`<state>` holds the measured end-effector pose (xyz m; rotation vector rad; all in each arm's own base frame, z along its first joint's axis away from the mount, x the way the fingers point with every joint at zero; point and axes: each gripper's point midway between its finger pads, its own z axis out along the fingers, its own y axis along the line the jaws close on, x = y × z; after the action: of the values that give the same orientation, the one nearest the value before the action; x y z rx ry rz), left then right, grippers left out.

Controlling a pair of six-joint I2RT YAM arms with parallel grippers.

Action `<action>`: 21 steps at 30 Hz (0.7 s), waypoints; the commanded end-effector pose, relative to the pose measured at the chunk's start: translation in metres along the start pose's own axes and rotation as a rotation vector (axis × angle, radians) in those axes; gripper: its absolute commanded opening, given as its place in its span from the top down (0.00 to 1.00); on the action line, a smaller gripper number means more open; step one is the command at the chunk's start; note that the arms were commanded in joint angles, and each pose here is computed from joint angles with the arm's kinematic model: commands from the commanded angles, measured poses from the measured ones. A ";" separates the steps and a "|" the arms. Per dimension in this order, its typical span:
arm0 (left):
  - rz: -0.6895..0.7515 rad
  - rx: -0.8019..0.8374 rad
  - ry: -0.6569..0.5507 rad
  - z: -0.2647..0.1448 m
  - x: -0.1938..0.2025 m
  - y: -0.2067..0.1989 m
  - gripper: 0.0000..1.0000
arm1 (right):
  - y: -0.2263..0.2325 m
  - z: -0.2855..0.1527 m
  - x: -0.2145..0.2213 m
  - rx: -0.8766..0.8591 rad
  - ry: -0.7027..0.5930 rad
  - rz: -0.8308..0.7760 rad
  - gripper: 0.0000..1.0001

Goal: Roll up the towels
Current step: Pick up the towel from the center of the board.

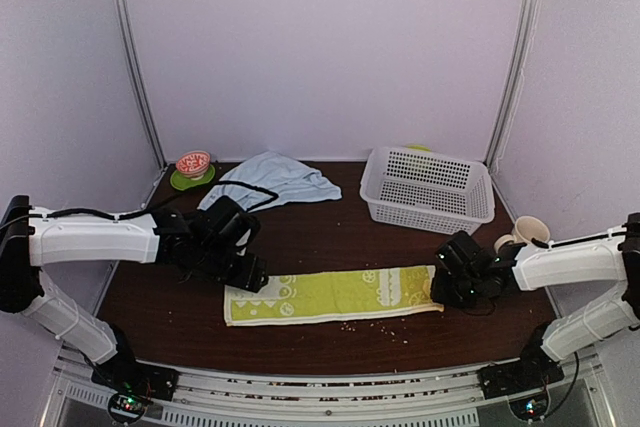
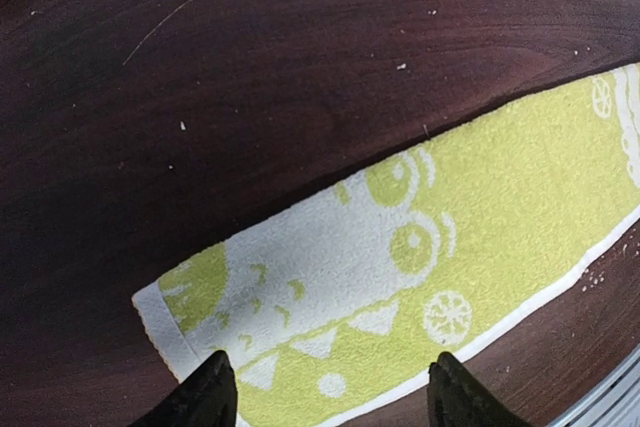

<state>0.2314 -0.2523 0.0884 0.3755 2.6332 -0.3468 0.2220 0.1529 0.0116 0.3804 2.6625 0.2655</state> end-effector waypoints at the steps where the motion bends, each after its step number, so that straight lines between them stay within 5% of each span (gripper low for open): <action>1: -0.004 -0.016 -0.031 -0.001 -0.003 0.006 0.34 | -0.051 0.009 0.062 0.156 0.235 -0.048 0.85; 5: 0.006 -0.016 -0.033 -0.003 -0.003 0.007 0.34 | -0.041 0.002 0.050 0.132 0.197 -0.032 0.99; 21: 0.007 -0.015 -0.014 0.000 0.001 0.007 0.34 | -0.003 -0.073 -0.036 0.076 -0.076 -0.153 1.00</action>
<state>0.2297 -0.2461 0.0856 0.3814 2.6306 -0.3217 0.2157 0.1408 0.0672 0.2938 2.6618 0.1868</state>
